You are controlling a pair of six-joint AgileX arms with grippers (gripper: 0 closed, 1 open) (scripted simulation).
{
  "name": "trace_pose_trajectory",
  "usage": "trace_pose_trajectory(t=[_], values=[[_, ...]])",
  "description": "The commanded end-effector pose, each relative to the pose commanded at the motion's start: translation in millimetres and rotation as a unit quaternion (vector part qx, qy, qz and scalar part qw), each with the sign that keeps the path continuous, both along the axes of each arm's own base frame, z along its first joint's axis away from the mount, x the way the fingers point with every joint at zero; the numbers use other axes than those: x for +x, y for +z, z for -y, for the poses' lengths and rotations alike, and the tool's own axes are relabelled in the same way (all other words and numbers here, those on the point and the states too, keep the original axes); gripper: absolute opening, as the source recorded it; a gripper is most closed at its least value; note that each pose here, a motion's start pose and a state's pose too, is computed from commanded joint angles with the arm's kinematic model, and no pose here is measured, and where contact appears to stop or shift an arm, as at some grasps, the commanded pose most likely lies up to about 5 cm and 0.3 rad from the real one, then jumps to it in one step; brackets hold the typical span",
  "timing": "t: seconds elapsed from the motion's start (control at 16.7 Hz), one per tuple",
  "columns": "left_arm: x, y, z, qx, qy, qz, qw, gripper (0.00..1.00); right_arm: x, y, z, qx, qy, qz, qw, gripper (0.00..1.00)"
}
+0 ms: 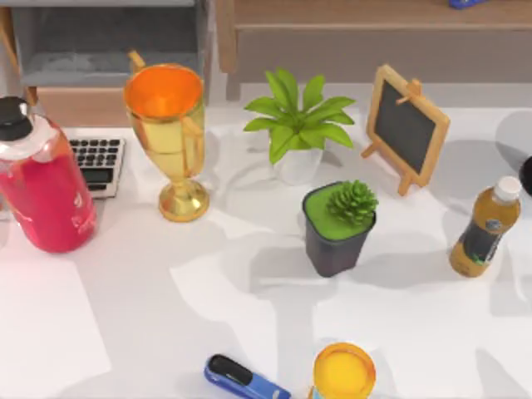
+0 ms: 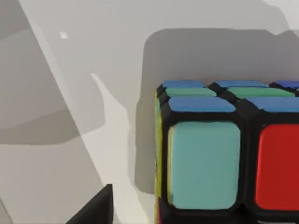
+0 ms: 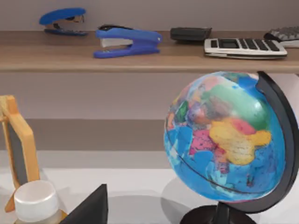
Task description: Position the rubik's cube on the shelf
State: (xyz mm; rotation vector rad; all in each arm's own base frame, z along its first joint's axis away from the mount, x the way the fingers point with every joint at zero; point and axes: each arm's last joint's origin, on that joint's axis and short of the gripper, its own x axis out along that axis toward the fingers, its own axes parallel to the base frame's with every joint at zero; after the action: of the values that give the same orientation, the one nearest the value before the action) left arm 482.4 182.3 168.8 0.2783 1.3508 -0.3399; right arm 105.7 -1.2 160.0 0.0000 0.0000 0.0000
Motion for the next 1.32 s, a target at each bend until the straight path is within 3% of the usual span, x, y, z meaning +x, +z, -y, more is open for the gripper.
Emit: trace_pose_trajectory(t=[0.66,1.32], values=[[0.0,0.0,0.0,0.0,0.0,0.0,1.0,0.02,0.0,0.0,0.0,0.0,0.0,0.0,1.0,1.0],[-1.5,0.2,-1.1,0.003,0.005,-0.003,1.0,0.0,0.0,0.0,0.0,0.0,0.0,0.0,1.0,1.0]])
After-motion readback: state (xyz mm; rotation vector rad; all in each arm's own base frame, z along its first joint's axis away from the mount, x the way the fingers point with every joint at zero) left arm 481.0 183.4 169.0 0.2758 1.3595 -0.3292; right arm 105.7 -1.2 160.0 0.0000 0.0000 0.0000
